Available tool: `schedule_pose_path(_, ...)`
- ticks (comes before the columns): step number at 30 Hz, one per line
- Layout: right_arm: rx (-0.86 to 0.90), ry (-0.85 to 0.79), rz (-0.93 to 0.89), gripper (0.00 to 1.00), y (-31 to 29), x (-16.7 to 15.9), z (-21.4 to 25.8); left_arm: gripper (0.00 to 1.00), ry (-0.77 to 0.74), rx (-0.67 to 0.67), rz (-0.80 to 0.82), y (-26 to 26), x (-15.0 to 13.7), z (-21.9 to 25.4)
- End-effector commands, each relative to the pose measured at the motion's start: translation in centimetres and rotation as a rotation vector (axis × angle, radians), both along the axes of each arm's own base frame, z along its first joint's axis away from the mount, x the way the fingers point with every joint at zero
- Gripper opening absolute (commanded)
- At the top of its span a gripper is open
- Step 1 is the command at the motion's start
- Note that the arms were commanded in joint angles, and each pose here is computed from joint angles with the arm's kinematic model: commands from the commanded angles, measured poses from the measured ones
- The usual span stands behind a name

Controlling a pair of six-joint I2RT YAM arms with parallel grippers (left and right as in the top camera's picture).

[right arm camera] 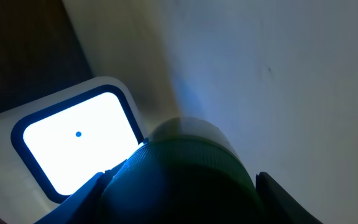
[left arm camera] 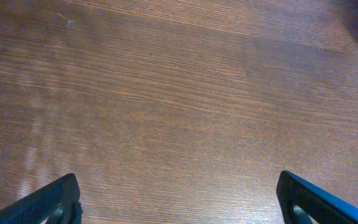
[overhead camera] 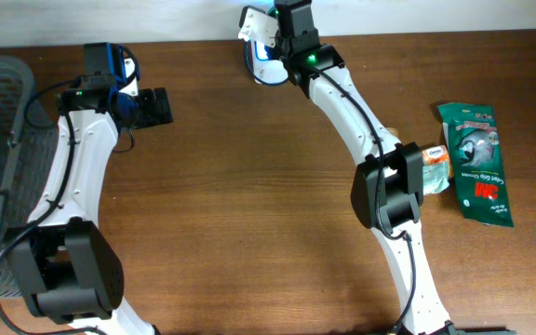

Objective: Scan the item barcode
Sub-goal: 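Lift the jar and hold it under the white scanner, then lower the jar beside the white tube on the right and release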

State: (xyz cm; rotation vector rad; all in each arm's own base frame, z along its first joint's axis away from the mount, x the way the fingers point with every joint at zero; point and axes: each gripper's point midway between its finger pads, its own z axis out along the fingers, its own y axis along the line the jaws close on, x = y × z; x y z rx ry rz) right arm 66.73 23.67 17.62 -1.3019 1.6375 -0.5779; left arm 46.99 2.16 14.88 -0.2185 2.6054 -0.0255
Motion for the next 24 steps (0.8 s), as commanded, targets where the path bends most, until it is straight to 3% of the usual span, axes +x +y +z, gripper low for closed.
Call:
schedule_pose_path(1, 0.004, -0.019, -0.009, 0.49, -0.1, -0.1, 1.3, 0.99, -0.031, 0.002, 0.014, 0.3, 0.2, 1.3)
schedule_pose_path(4, 0.085, 0.011, -0.001, 0.47, 0.3, -1.2, 3.2, 0.99, -0.031, 0.003, 0.014, 0.3, 0.2, 1.3)
schedule_pose_path(8, 0.310, 0.071, -0.098, 0.52, -0.6, -4.5, 9.4, 0.99, -0.031, 0.002, 0.014, 0.3, 0.2, 1.3)
schedule_pose_path(11, 0.462, 0.302, -0.159, 0.55, -1.0, -9.7, 10.1, 0.99, -0.031, 0.003, 0.014, 0.3, 0.2, 1.3)
schedule_pose_path(14, 0.530, 0.684, -0.245, 0.55, -1.0, -16.7, 6.3, 0.99, -0.031, 0.003, 0.014, 0.3, 0.2, 1.3)
schedule_pose_path(17, 0.442, 1.035, -0.326, 0.54, -1.8, -23.3, 1.3, 0.99, -0.031, 0.003, 0.014, 0.3, 0.2, 1.3)
schedule_pose_path(21, 0.255, 1.224, -0.524, 0.54, -6.0, -26.6, -6.5, 0.99, -0.031, 0.002, 0.014, 0.3, 0.2, 1.3)
schedule_pose_path(24, 0.241, 1.205, -0.723, 0.54, -10.9, -26.0, -10.3, 0.99, -0.031, 0.003, 0.014, 0.3, 0.2, 1.3)
